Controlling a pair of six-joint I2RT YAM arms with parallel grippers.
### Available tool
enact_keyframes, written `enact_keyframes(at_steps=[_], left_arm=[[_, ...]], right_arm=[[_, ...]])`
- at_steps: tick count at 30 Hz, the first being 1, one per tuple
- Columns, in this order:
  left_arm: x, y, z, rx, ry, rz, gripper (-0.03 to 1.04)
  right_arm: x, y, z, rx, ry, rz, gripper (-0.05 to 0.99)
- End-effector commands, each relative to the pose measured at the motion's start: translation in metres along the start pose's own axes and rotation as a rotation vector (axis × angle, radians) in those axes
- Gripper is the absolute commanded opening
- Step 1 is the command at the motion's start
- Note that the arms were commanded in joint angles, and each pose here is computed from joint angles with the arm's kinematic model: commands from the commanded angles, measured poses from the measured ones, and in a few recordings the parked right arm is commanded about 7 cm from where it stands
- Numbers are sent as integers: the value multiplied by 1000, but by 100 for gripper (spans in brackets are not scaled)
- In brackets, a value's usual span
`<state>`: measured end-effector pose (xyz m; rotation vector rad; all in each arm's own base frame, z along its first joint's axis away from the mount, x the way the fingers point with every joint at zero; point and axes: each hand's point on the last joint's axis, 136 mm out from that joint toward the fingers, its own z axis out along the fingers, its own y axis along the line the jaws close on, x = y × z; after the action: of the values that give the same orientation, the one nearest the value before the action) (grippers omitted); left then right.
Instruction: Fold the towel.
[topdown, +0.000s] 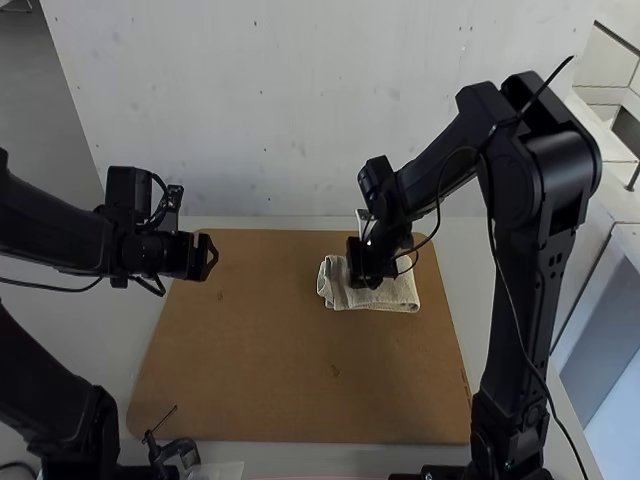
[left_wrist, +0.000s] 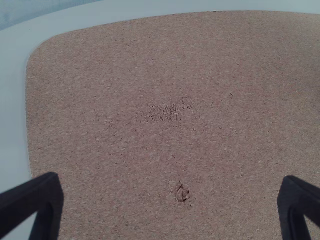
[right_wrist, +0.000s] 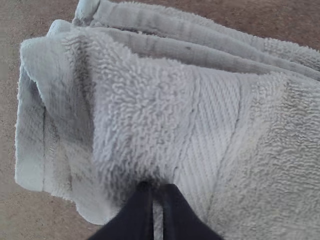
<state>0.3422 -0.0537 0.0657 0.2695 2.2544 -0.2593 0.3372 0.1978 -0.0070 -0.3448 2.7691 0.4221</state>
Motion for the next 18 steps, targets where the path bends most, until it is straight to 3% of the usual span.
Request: enact_keyframes(at_steps=[1,16,18], left_arm=[[-5,2,-4,0,-22,-10,96],[-6,2,-4,1,-29,-16,96],[-5,2,-4,1,-27,-16,96]], right_arm=[[-9,15,8,-15,-17,-7,2],[-41,34,5,-107,-126,76,3],[-40,34,5,-112,-123,76,11]])
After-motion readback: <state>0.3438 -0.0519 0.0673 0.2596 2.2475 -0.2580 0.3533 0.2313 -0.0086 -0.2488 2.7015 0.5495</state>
